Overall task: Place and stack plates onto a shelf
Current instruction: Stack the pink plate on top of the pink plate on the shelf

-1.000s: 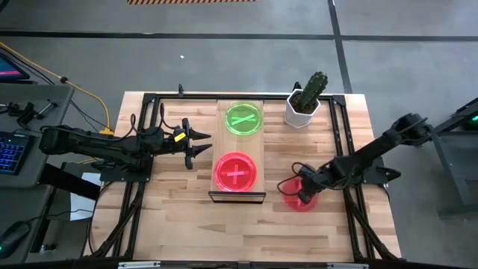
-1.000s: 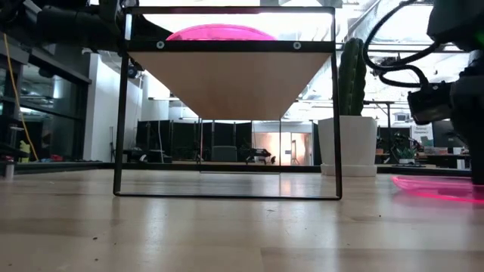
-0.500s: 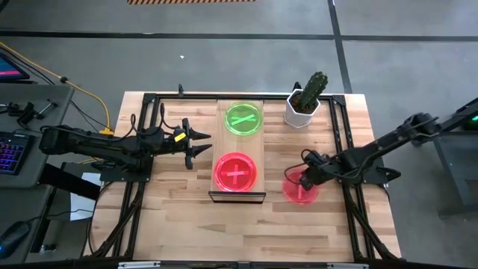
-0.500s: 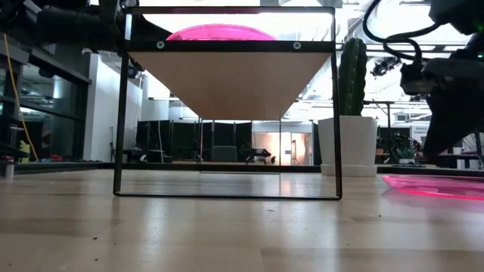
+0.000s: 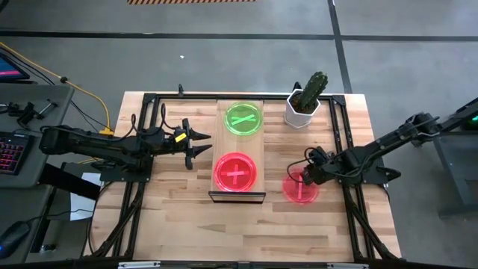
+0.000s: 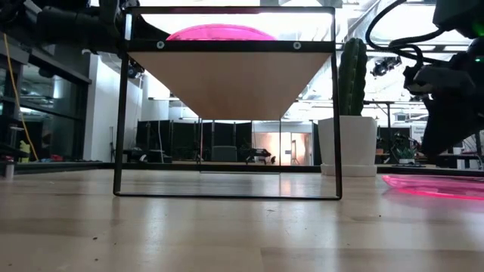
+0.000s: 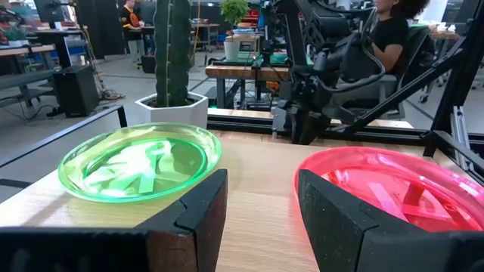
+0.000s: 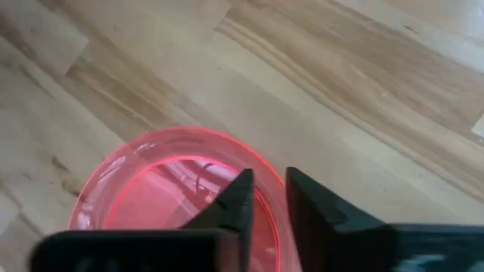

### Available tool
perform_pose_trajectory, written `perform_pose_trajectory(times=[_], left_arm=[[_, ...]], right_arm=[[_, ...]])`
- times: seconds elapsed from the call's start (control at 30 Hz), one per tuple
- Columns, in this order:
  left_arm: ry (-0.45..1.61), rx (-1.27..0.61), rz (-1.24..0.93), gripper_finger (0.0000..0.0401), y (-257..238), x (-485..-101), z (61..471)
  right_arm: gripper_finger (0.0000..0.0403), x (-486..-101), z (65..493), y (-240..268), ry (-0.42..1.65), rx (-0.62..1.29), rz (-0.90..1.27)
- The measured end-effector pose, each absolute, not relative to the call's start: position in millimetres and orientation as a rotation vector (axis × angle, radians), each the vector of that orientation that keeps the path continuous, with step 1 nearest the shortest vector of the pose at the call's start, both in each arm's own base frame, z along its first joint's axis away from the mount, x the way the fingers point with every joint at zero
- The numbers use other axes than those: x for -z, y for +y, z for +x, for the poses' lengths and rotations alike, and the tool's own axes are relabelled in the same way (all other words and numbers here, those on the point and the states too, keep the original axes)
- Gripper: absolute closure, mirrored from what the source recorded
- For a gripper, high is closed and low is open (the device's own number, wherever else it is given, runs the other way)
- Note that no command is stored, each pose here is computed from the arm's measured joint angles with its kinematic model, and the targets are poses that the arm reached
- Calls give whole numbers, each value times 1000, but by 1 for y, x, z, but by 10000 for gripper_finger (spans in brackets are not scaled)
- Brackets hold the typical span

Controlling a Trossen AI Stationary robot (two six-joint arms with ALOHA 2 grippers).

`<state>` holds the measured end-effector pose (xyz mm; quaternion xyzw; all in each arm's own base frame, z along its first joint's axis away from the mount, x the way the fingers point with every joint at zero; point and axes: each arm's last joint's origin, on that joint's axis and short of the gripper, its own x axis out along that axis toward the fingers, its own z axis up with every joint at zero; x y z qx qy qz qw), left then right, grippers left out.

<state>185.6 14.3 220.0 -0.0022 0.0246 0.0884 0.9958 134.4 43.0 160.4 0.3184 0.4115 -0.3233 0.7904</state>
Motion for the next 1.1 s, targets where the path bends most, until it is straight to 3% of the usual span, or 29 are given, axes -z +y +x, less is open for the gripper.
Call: perform_pose_trajectory(times=[0.2,0.33,0.83,1.1], left_arm=[[49,-177,-5,249,14,-220,186],[49,-177,-5,249,14,-220,186],[49,-177,-5,249,14,-220,186],[49,-177,-5,249,14,-220,186]], right_arm=[[241,-155,138,43,876,740,655],[210,-151,141,45,901,737,644],[224,-136,150,51,1006,721,618],[226,-137,161,55,950,653,643]])
